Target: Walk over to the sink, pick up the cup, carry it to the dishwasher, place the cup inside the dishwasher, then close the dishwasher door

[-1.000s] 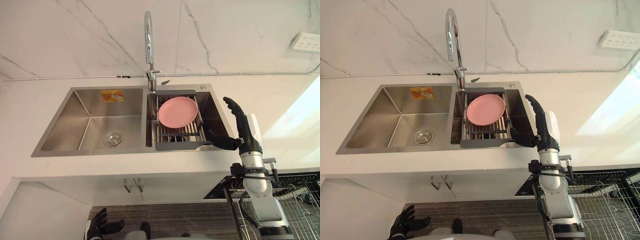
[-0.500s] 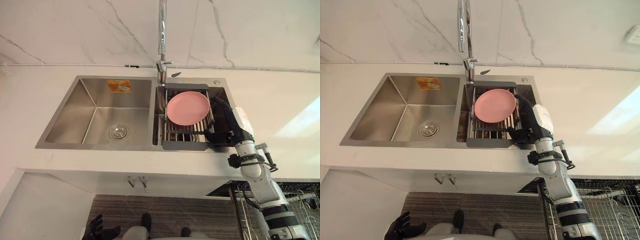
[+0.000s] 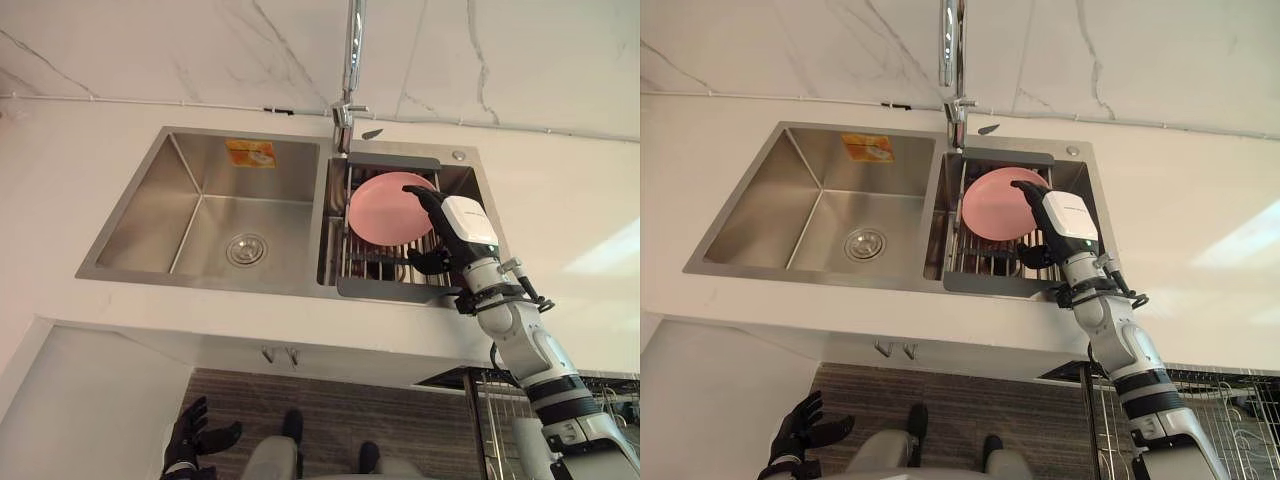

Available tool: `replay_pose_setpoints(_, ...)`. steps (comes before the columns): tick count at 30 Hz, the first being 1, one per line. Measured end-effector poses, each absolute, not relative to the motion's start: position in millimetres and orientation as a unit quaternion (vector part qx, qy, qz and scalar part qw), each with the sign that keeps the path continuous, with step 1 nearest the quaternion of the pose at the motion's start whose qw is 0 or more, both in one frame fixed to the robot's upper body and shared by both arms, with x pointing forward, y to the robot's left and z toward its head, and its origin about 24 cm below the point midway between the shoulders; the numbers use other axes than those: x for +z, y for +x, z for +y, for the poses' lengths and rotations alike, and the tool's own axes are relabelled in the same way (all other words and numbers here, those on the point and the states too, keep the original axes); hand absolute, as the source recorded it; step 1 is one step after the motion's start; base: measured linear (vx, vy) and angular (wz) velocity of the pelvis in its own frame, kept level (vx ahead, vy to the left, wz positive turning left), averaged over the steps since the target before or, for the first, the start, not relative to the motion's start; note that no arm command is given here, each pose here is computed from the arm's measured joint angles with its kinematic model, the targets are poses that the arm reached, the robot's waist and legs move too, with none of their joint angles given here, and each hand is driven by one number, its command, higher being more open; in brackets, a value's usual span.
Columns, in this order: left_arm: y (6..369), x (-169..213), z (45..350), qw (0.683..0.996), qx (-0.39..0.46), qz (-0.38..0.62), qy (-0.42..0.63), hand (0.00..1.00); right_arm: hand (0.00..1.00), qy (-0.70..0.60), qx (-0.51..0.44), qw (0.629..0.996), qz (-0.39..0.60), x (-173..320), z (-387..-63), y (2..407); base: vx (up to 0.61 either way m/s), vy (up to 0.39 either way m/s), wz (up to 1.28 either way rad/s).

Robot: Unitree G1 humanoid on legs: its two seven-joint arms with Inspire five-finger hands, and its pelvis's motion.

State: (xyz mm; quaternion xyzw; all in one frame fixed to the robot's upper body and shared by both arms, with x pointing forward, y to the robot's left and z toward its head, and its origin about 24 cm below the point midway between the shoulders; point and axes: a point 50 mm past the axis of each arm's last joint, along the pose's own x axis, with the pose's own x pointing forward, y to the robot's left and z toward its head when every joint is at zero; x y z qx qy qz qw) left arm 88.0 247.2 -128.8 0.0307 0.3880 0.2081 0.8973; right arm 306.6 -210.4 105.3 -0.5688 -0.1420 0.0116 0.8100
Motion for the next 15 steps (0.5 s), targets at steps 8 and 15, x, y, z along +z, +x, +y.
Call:
replay_pose_setpoints(8, 93, -127, 244, 0.902, 0.207, 0.377, 0.026, 0.90, 0.90, -0.617, 0.013, 0.777, -0.125, 102, -213, 315, -0.04, 0.001, 0.02)
replay_pose_setpoints(15, 106, -121, 245, 0.909, 0.219, 0.353, 0.017, 0.90, 0.30, -0.643, -0.024, 0.748, -0.162, 137, -210, 336, -0.02, -0.003, 0.01)
